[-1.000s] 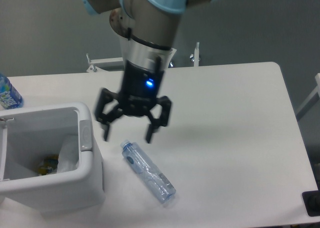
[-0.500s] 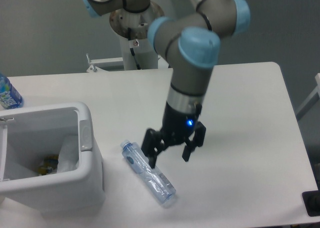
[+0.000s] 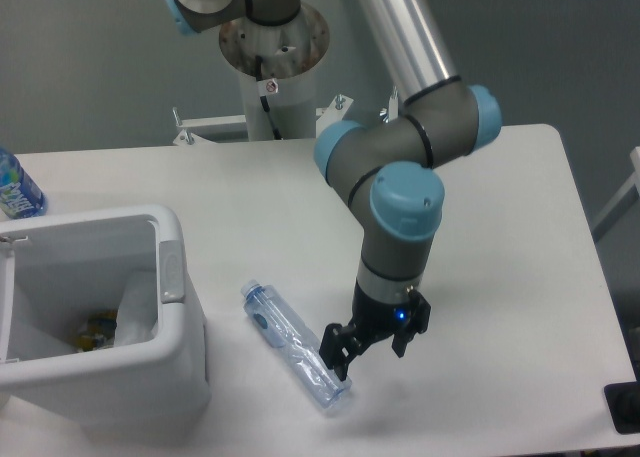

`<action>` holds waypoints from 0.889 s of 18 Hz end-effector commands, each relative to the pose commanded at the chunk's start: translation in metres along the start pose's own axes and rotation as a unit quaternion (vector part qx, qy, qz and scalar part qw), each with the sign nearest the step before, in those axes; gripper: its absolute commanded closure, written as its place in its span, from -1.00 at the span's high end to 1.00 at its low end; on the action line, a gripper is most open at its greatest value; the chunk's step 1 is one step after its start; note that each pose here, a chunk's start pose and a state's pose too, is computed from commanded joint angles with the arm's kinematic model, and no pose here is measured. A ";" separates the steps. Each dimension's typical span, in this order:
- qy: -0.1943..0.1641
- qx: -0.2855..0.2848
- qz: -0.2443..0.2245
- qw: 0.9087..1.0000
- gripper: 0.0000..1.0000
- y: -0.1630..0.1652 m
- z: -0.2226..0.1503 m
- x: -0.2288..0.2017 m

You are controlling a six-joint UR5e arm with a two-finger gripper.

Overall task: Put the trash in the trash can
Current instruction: 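Move the open gripper over the clear water bottle and lower, then rotate the gripper, close on the bottle's end and lift it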

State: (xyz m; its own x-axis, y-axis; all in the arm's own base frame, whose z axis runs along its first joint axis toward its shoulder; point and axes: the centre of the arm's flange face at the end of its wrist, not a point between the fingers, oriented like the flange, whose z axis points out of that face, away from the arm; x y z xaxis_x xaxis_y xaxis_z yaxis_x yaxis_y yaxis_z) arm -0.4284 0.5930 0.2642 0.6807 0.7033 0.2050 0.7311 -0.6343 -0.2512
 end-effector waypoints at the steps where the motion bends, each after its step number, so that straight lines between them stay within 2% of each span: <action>1: -0.005 -0.005 0.000 1.000 1.00 0.001 0.008 -0.001; 4: -0.011 -0.016 0.015 1.000 1.00 0.011 0.021 0.019; 10: -0.026 -0.035 0.026 0.999 1.00 0.020 0.046 0.032; 16: -0.043 -0.048 0.023 0.998 1.00 0.025 0.063 0.027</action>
State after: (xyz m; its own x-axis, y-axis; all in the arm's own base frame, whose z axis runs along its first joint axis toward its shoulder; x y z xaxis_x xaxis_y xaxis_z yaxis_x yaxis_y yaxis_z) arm -0.3953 0.6164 0.2036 0.7094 0.6956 0.1131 0.7037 -0.6906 -0.1666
